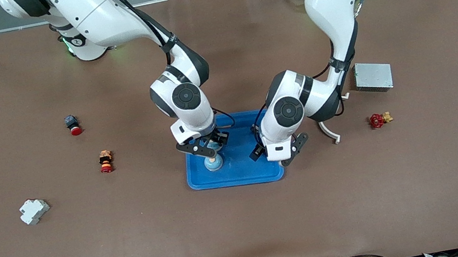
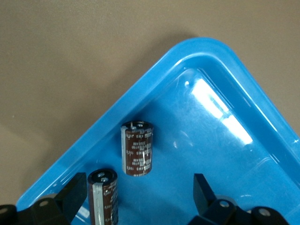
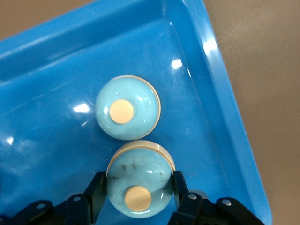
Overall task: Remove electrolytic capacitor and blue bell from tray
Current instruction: 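Lift the bell with the right gripper while the left gripper grasps a capacitor, then carry the bell beside the red buttons while the left gripper carries the capacitor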
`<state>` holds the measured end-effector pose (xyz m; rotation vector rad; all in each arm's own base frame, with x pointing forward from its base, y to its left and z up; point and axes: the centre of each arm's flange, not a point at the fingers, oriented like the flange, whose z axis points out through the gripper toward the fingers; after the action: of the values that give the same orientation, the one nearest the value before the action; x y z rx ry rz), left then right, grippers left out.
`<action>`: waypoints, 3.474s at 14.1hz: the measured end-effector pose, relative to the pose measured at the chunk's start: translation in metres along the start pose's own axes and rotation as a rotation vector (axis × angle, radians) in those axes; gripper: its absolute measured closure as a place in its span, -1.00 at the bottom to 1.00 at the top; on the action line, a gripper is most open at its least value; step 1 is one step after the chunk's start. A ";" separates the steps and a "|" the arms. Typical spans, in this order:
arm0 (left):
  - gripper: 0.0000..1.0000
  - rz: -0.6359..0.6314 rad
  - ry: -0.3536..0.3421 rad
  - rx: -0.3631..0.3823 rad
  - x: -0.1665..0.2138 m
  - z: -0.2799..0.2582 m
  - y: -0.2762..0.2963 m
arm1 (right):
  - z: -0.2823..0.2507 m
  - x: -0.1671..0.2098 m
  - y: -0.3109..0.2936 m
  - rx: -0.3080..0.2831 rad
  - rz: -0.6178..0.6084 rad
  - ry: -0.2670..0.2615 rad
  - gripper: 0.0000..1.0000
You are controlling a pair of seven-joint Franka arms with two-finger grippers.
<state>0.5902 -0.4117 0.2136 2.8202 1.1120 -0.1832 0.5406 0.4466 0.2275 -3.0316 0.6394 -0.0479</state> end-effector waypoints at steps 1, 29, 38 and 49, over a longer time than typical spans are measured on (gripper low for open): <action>-1.00 -0.015 0.000 -0.001 0.000 0.001 0.000 | -0.006 0.005 0.000 -0.013 -0.006 -0.004 -0.24; 0.24 -0.037 0.033 -0.084 0.008 0.038 0.006 | -0.077 0.269 0.450 0.000 -0.557 -0.081 -0.24; 0.30 -0.076 0.041 -0.133 0.007 0.012 0.020 | -0.033 0.256 0.460 -0.008 -0.550 -0.022 -0.24; 0.30 0.090 -0.001 0.104 0.046 -0.120 -0.021 | 0.012 0.251 0.463 -0.008 -0.545 -0.056 -0.24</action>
<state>0.6178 -0.3489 0.3238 2.9537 1.0011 -0.2418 0.5837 -0.0775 0.1989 -3.0982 -0.2029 0.0231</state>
